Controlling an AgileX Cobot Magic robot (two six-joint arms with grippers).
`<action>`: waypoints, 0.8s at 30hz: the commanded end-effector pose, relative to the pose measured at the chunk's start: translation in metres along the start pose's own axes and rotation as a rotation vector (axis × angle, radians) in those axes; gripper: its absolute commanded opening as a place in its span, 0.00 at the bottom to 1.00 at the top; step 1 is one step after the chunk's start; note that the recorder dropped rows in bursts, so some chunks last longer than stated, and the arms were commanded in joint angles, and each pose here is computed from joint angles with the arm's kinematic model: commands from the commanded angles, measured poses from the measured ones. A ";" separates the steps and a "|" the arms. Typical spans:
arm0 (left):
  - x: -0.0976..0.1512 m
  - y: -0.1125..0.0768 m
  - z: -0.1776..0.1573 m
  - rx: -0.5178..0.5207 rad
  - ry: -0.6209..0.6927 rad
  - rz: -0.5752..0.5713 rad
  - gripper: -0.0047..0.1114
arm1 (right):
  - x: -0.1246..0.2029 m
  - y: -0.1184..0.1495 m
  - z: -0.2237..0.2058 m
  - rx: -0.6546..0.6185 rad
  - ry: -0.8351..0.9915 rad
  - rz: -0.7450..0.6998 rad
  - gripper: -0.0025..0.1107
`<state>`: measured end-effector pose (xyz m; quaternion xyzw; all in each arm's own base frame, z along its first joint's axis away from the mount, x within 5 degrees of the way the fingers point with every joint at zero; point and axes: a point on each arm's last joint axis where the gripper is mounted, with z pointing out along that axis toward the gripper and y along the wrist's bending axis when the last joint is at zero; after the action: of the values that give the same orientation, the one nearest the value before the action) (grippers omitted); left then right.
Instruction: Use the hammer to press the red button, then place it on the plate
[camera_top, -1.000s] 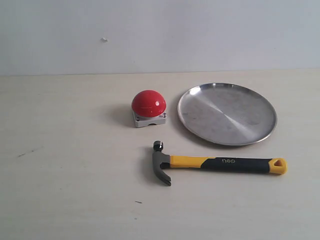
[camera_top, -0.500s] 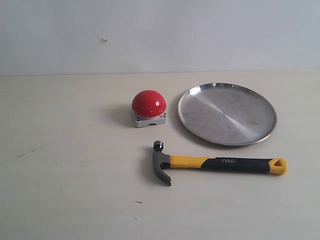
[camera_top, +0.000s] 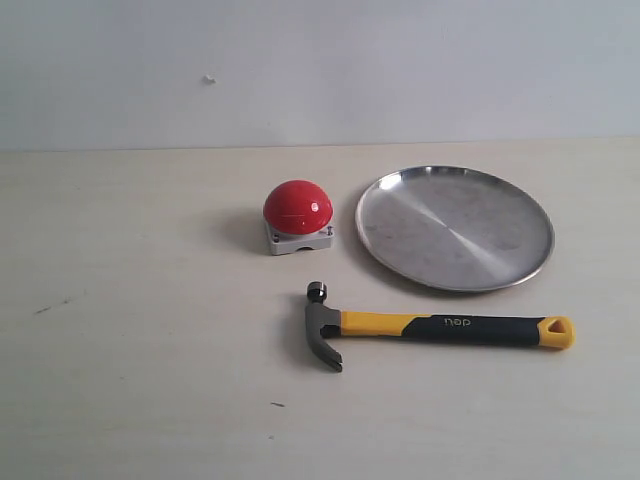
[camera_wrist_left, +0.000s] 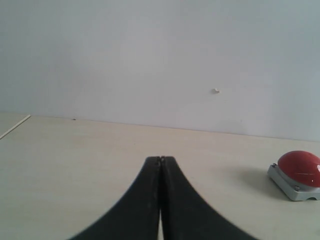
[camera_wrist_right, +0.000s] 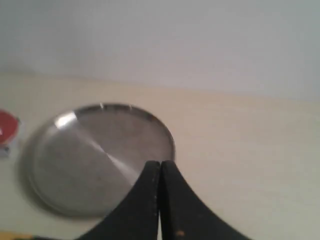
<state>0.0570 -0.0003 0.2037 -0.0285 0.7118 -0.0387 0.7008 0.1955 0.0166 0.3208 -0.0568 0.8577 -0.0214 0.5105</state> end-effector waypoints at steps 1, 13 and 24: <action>-0.002 0.000 -0.001 0.003 -0.019 -0.009 0.04 | -0.021 -0.004 0.028 -0.005 0.346 -0.277 0.02; -0.002 0.000 -0.001 0.003 -0.019 -0.009 0.04 | -0.016 0.020 0.088 -0.520 0.741 -0.784 0.02; -0.002 0.000 -0.001 0.003 -0.019 -0.009 0.04 | 0.000 0.073 0.115 -0.997 0.528 -0.991 0.02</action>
<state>0.0570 -0.0003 0.2037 -0.0285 0.7118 -0.0387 0.7008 0.2874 0.0809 0.2632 -0.6238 0.7556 0.1497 0.1324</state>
